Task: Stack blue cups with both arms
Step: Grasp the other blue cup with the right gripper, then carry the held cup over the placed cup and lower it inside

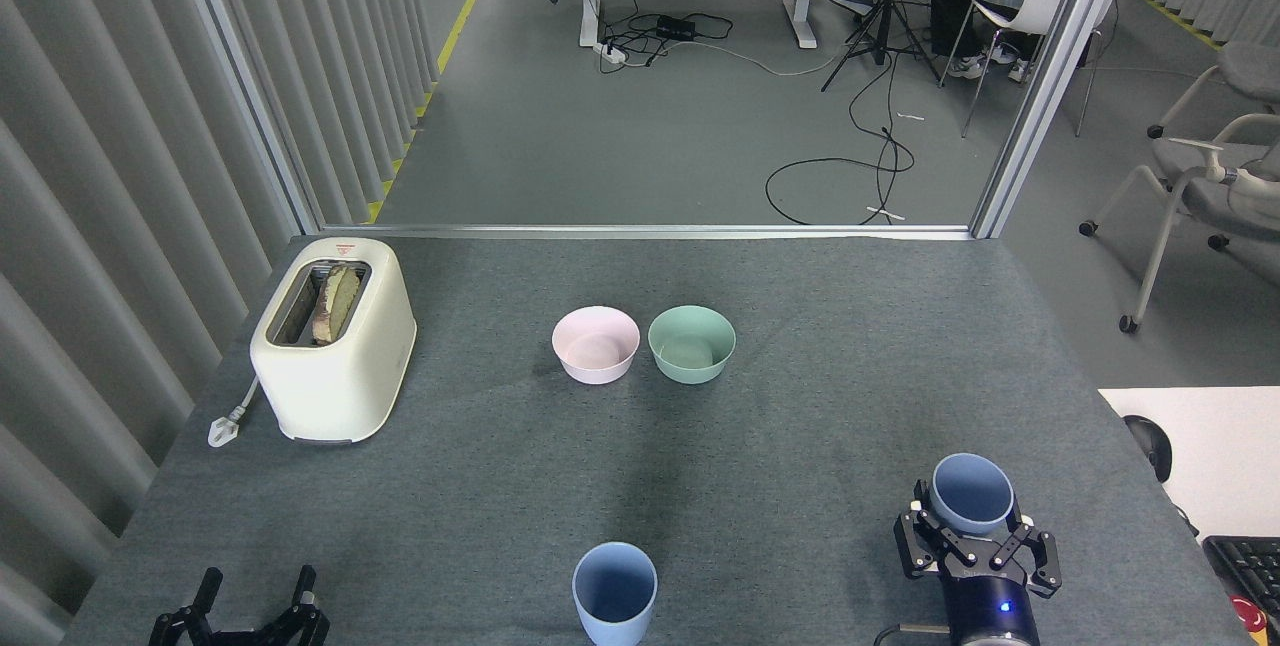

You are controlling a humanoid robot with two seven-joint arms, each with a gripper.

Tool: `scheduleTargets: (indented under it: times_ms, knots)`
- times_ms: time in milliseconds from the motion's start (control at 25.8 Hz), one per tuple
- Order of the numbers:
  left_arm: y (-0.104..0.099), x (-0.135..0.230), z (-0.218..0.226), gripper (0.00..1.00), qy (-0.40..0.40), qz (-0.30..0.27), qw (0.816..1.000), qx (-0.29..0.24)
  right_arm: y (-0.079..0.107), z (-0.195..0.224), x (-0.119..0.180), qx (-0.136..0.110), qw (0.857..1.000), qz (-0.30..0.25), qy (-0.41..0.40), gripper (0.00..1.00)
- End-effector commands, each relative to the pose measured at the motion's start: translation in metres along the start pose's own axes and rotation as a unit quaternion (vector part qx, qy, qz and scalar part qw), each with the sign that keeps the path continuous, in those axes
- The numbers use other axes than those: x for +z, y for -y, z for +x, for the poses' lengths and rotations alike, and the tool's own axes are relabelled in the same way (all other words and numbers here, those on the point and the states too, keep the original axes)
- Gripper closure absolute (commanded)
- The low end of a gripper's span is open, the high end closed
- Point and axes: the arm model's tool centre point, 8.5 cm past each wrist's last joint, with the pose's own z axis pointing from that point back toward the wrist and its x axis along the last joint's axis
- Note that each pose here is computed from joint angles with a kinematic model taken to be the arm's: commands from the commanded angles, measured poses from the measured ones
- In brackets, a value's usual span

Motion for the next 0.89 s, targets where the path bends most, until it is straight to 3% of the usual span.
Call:
scheduleTargets:
  times_ms: [0,116,155,233,272,466,543,659,776,853]
  knots:
    - [0.001,0.0,0.0,0.0,0.0,-0.001,1.0,0.0,0.0,0.006,-0.008,-0.001,1.0,0.004,0.001,0.0]
    - [0.001,0.0,0.0,0.0,0.0,-0.001,1.0,0.0,-0.001,0.005,-0.009,0.002,1.0,0.004,-0.006,0.01]
    - [0.001,0.0,0.0,0.0,0.0,-0.001,1.0,0.0,-0.001,0.004,-0.009,0.003,1.0,0.004,-0.008,0.05]
    - [0.001,0.0,0.0,0.0,0.0,-0.001,1.0,0.0,-0.003,0.006,-0.006,0.003,1.0,0.006,-0.007,0.35]
    - [0.001,0.0,0.0,0.0,0.0,-0.001,1.0,0.0,-0.003,0.007,-0.005,0.002,1.0,0.005,-0.002,0.46]
    - [0.0,0.0,0.001,0.0,0.001,0.0,1.0,0.001,0.0,0.013,0.005,-0.003,1.0,-0.01,0.02,0.49]
    - [0.001,0.0,0.002,0.0,0.001,0.0,1.0,0.002,0.015,0.022,0.016,-0.009,0.998,-0.041,0.047,0.56]
    - [0.001,0.0,0.004,0.0,0.001,0.0,1.0,0.004,0.053,0.045,0.037,-0.026,0.989,-0.104,0.098,0.56]
    - [0.003,0.002,0.005,0.0,0.002,-0.003,1.0,0.005,0.089,0.087,0.063,-0.041,0.973,-0.155,0.166,0.56]
    - [0.003,0.002,0.005,0.0,0.002,-0.003,1.0,0.004,0.104,0.123,0.077,-0.033,0.959,-0.178,0.216,0.56]
